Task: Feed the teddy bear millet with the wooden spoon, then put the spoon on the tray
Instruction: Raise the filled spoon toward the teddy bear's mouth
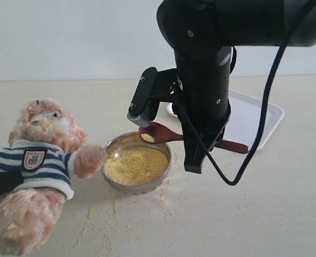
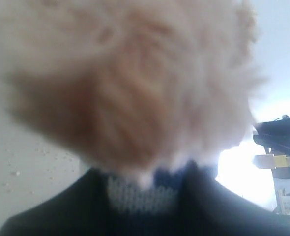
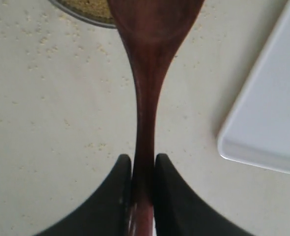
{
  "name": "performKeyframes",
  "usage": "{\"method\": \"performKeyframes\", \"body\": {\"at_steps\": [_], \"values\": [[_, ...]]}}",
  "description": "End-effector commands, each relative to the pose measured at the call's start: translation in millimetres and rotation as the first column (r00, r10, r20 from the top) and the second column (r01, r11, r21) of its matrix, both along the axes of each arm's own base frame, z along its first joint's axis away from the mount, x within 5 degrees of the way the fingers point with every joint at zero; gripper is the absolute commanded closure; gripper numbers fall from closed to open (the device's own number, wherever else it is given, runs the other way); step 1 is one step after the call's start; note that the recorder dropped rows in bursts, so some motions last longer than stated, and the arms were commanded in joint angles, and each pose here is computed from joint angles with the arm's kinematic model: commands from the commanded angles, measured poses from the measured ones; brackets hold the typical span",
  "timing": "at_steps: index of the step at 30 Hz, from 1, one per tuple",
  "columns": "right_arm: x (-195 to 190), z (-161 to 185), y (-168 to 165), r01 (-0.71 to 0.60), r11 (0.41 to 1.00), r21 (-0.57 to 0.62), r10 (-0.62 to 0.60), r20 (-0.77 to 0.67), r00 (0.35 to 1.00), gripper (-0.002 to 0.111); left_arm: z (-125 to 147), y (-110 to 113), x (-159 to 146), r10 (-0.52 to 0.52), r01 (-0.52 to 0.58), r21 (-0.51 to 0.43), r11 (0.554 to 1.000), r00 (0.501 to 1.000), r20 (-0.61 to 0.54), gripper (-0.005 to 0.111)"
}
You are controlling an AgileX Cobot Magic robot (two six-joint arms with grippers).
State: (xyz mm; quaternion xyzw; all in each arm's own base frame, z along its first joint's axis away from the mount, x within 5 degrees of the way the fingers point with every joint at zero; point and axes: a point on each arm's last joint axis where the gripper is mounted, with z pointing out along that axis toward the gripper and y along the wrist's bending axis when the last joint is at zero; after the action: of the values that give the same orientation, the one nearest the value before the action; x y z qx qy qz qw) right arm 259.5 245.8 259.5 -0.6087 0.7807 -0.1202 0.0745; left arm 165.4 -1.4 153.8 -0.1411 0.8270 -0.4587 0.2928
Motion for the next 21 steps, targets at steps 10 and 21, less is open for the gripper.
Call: {"method": "performKeyframes", "body": {"at_steps": [10,21], "values": [[-4,26,15,0.021,0.982,0.187,-0.009,-0.069,0.998,0.108,-12,-15,-25,-0.021,0.018,-0.049,0.999,0.998,-0.052,0.102],[-2,51,76,0.008,0.906,0.423,0.051,-0.129,0.990,0.108,-15,-19,-32,-0.042,0.037,-0.062,0.997,0.997,-0.070,0.102]]}}
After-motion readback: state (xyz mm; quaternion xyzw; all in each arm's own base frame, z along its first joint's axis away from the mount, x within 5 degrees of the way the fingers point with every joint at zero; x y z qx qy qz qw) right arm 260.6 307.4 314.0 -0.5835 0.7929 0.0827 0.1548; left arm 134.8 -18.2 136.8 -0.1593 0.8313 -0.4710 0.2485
